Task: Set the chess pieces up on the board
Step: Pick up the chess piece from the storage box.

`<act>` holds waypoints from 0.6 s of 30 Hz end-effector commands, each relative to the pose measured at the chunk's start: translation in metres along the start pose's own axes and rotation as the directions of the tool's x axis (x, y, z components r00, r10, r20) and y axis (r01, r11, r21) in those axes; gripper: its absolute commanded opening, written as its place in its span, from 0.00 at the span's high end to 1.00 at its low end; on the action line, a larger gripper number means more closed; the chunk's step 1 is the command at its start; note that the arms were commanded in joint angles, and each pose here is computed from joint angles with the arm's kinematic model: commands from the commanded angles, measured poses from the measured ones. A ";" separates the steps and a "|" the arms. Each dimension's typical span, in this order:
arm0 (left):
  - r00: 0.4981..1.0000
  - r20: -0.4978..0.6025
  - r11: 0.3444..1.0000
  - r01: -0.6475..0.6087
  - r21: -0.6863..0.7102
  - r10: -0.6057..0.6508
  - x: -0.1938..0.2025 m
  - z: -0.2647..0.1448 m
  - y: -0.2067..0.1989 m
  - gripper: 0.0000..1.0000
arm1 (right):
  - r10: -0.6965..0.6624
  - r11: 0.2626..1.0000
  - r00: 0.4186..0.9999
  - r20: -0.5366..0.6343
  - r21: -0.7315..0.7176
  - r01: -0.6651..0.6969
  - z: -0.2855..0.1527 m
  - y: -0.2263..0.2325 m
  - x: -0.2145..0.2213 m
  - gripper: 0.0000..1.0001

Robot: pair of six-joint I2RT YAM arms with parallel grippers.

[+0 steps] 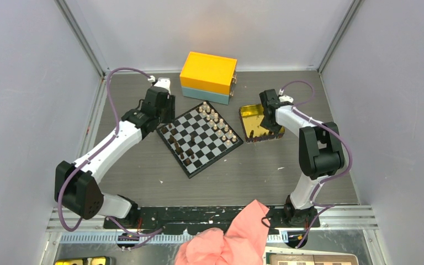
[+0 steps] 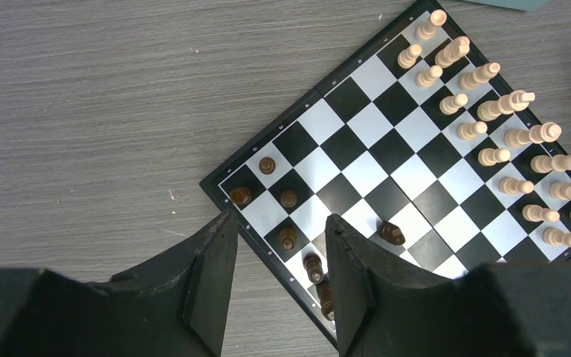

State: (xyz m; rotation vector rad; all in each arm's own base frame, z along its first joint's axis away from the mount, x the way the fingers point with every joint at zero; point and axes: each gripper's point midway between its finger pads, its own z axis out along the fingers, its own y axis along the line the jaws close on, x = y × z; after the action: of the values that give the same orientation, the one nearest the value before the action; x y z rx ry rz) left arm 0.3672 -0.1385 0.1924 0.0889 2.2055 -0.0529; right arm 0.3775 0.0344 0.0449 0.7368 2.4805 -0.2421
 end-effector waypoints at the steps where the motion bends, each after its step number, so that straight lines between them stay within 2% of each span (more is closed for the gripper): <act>1: 0.999 0.044 1.000 0.001 -0.001 -0.001 -0.011 -0.002 0.000 0.52 | 0.041 0.999 0.997 0.062 -0.032 -0.040 -0.005 0.012 -0.026 0.57; 6: 0.999 0.043 1.000 -0.001 -0.001 0.001 -0.010 -0.003 0.000 0.52 | 0.049 0.999 0.997 0.068 -0.027 -0.047 -0.004 0.009 -0.029 0.57; 11: 0.999 0.039 1.000 -0.002 -0.001 0.002 -0.008 -0.002 0.000 0.52 | 0.062 0.998 0.996 0.068 -0.023 -0.060 -0.002 0.006 -0.032 0.65; 18: 0.999 0.038 1.000 -0.004 0.000 0.004 -0.006 -0.003 0.001 0.52 | 0.066 0.997 0.996 0.061 -0.032 -0.064 -0.002 0.007 -0.031 0.88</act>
State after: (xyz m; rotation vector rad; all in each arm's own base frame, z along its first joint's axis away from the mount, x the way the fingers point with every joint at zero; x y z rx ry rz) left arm 0.3643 -0.1367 0.1849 0.1003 2.2213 -0.0408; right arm 0.3831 0.0251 0.0452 0.7734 2.4646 -0.2413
